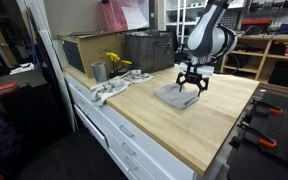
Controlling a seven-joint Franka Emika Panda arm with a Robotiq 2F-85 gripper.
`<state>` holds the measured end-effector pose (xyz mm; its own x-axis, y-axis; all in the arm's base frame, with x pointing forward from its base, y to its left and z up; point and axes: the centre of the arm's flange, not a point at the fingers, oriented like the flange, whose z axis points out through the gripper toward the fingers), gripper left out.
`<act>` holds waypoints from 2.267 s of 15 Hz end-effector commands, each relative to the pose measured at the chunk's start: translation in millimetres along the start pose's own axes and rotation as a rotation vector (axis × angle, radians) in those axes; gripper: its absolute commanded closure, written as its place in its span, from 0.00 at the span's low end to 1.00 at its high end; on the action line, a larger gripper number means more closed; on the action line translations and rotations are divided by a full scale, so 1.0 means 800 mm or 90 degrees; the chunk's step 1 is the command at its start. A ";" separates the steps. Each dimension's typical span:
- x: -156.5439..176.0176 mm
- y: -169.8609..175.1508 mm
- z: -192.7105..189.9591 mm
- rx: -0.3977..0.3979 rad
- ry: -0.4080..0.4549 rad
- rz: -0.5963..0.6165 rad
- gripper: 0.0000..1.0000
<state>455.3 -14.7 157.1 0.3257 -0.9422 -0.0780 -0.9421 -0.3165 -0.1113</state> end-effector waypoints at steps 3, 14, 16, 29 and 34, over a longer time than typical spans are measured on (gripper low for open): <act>0.038 0.022 0.047 0.023 -0.017 0.030 0.00; 0.082 0.015 0.068 0.075 -0.058 0.116 0.70; 0.073 0.018 0.053 0.065 -0.072 0.116 0.85; 0.071 0.000 -0.046 -0.022 -0.200 0.089 0.98; 0.097 -0.023 -0.041 -0.015 -0.252 0.129 0.98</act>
<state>476.9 -78.3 187.0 0.1968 -0.8867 -0.4183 -0.9797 -0.1944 -0.0489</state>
